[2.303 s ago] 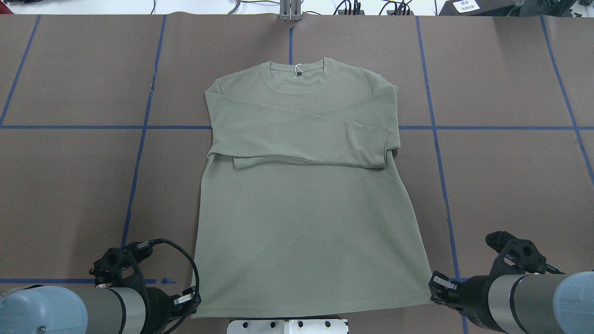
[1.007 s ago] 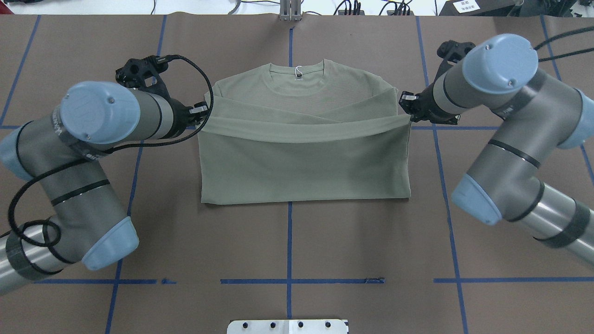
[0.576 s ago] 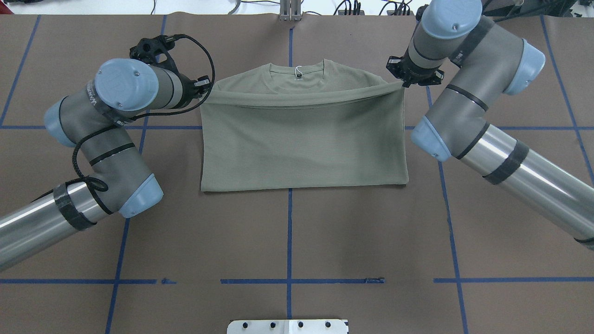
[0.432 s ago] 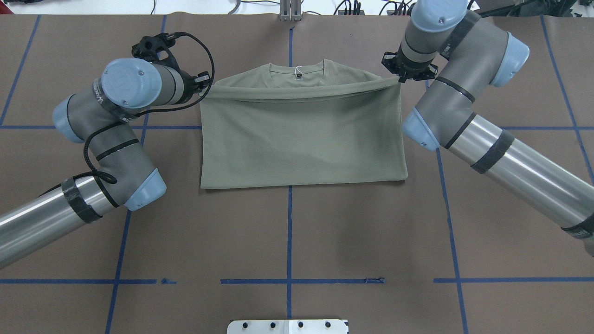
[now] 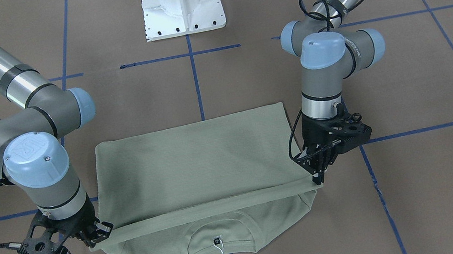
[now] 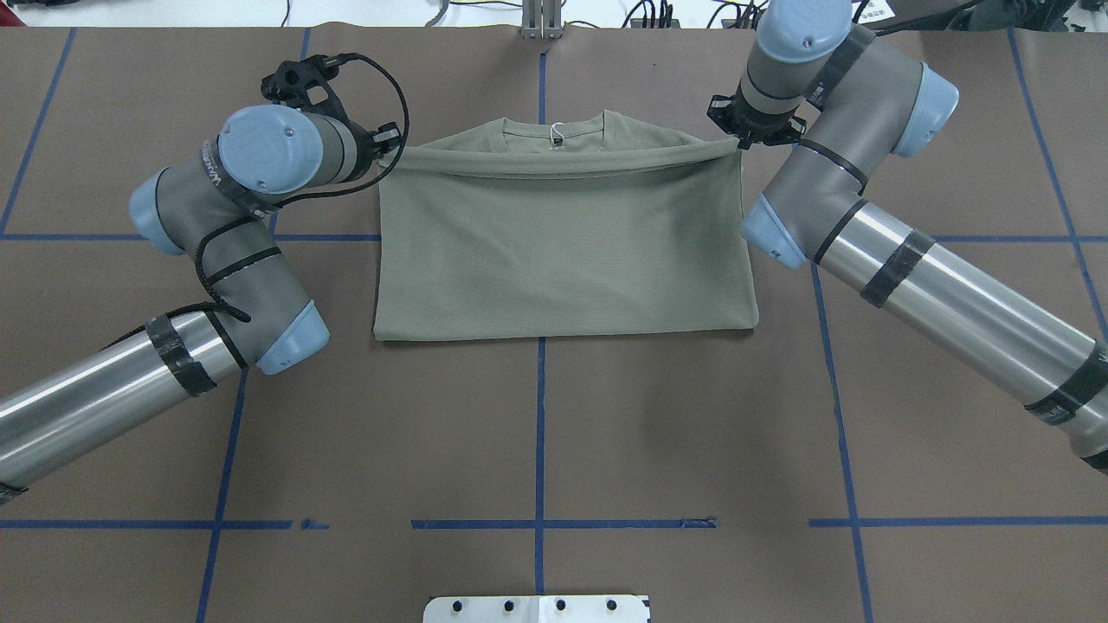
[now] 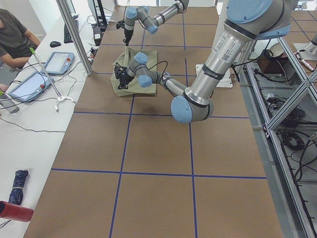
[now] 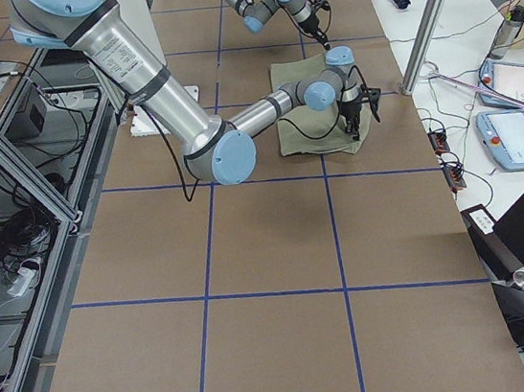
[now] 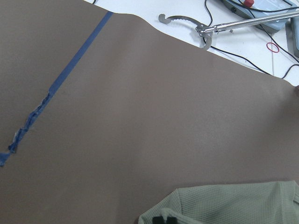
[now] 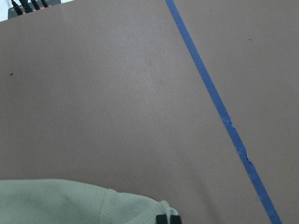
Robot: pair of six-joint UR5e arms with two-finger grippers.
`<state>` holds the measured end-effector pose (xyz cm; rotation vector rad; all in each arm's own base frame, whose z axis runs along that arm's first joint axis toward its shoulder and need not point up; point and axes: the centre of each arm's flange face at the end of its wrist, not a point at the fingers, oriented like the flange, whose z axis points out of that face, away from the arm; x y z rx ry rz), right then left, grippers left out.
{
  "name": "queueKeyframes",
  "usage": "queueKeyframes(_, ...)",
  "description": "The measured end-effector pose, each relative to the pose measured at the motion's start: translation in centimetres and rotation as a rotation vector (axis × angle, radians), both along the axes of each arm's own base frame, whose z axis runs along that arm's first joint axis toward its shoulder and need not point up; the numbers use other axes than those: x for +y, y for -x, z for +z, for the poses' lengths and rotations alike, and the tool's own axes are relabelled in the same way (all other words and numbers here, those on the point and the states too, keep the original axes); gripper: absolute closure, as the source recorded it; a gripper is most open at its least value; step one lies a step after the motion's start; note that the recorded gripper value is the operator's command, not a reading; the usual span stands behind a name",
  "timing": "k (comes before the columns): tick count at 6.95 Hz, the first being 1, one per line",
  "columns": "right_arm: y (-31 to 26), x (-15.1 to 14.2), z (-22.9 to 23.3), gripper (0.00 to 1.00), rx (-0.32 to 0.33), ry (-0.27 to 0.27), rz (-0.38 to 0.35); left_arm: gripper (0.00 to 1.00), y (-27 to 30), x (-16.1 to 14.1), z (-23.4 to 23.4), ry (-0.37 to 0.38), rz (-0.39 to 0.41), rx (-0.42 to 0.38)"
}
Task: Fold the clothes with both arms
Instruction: 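Release the hem at the collar and raise both grippers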
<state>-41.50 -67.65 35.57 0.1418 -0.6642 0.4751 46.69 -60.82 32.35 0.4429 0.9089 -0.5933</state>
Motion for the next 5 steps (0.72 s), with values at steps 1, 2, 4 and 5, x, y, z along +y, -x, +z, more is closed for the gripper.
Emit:
queueKeyframes(1,0.21,-0.05,0.14,0.53,0.001,0.001,-0.002,0.62,-0.34,-0.32,0.57,0.0,-0.001,-0.001)
queueKeyframes(2,0.33,-0.07,0.15,0.51,0.002,0.0,-0.005,0.54,-0.48,-0.5,0.94,-0.005,0.003,-0.005)
queueKeyframes(4,0.21,-0.03,0.04,0.43,0.002,-0.01,-0.013,0.53,-0.01,-0.95,0.99,-0.041,0.024,-0.033)
queueKeyframes(5,-0.31,0.77,-0.02,0.39,-0.011,-0.02,-0.015,0.53,0.23,-1.05,0.83,-0.05,0.03,-0.037)
